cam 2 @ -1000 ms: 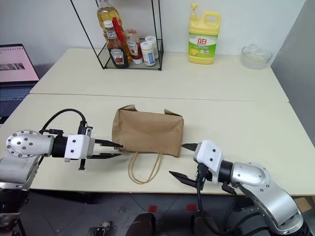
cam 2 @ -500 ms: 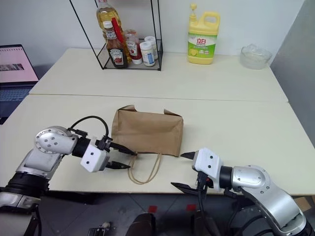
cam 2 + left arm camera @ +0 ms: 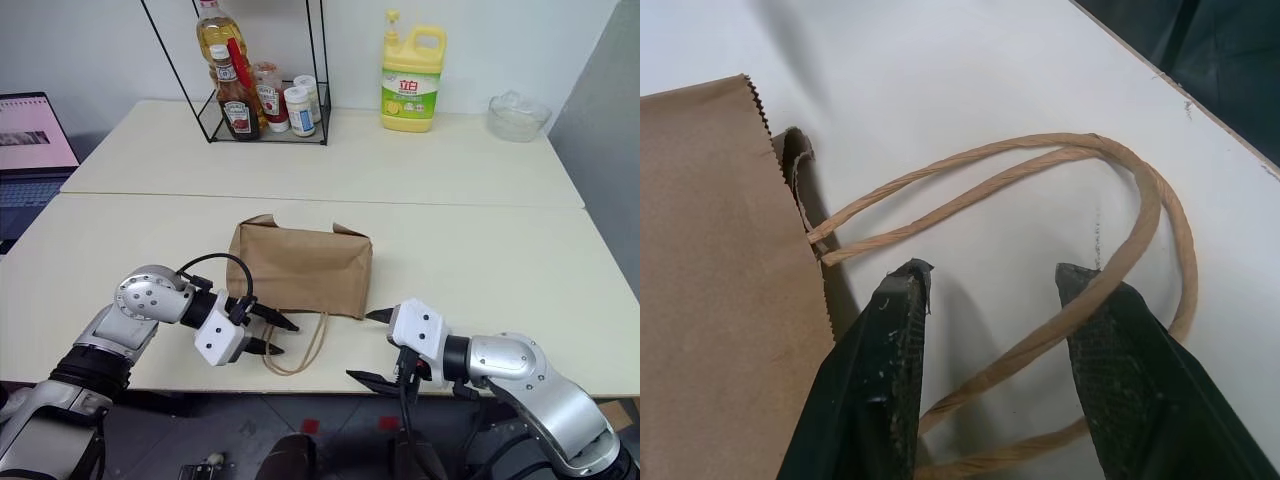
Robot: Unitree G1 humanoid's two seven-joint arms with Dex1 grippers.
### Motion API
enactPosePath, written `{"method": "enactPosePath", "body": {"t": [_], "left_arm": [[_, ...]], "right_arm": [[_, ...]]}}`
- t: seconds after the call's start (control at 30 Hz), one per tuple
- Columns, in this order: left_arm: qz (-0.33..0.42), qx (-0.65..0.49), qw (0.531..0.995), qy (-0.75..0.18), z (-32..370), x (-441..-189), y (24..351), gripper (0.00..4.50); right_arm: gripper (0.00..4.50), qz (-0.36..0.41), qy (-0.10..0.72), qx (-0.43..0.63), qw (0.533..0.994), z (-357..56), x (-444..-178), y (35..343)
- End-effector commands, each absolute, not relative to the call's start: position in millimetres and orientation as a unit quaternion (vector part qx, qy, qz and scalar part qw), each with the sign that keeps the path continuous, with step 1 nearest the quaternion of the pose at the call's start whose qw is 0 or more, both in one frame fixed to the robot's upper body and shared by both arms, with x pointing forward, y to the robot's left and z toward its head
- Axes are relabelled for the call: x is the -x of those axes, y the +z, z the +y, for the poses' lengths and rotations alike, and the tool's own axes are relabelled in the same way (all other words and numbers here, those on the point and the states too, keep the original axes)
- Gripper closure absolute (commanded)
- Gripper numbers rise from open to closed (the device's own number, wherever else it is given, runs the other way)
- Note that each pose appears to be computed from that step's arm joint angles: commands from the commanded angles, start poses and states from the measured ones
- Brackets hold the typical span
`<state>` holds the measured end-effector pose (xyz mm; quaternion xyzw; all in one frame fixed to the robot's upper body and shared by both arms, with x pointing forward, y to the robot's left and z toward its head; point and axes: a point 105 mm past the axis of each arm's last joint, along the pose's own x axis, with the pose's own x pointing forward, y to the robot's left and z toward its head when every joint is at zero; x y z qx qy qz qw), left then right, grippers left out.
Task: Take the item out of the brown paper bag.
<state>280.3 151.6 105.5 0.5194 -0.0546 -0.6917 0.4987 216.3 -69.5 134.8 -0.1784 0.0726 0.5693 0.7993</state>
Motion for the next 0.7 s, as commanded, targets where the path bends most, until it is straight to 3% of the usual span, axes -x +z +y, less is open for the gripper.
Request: {"method": "enactPosePath", "body": {"t": [0.03, 0.17, 0.2, 0.5, 0.7], "left_arm": [[-0.072, -0.511, 0.512, -0.687, 145, -282, 116, 3.21], [-0.071, -0.492, 0.530, -0.687, 142, -281, 122, 4.40], [-0.070, -0.484, 0.537, -0.688, 141, -281, 124, 4.48], [-0.048, -0.328, 0.668, -0.666, 117, -294, 172, 4.48], [-0.030, -0.283, 0.698, -0.657, 115, -302, 189, 4.48]], "right_arm": [[0.00, 0.051, 0.579, 0.186, 0.793, -65, -213, 144], [0.00, 0.050, 0.582, 0.190, 0.789, -64, -212, 144], [0.00, 0.050, 0.584, 0.192, 0.787, -64, -212, 143], [0.00, 0.044, 0.613, 0.253, 0.747, -63, -211, 136], [0.00, 0.022, 0.638, 0.313, 0.703, -58, -214, 131]]}}
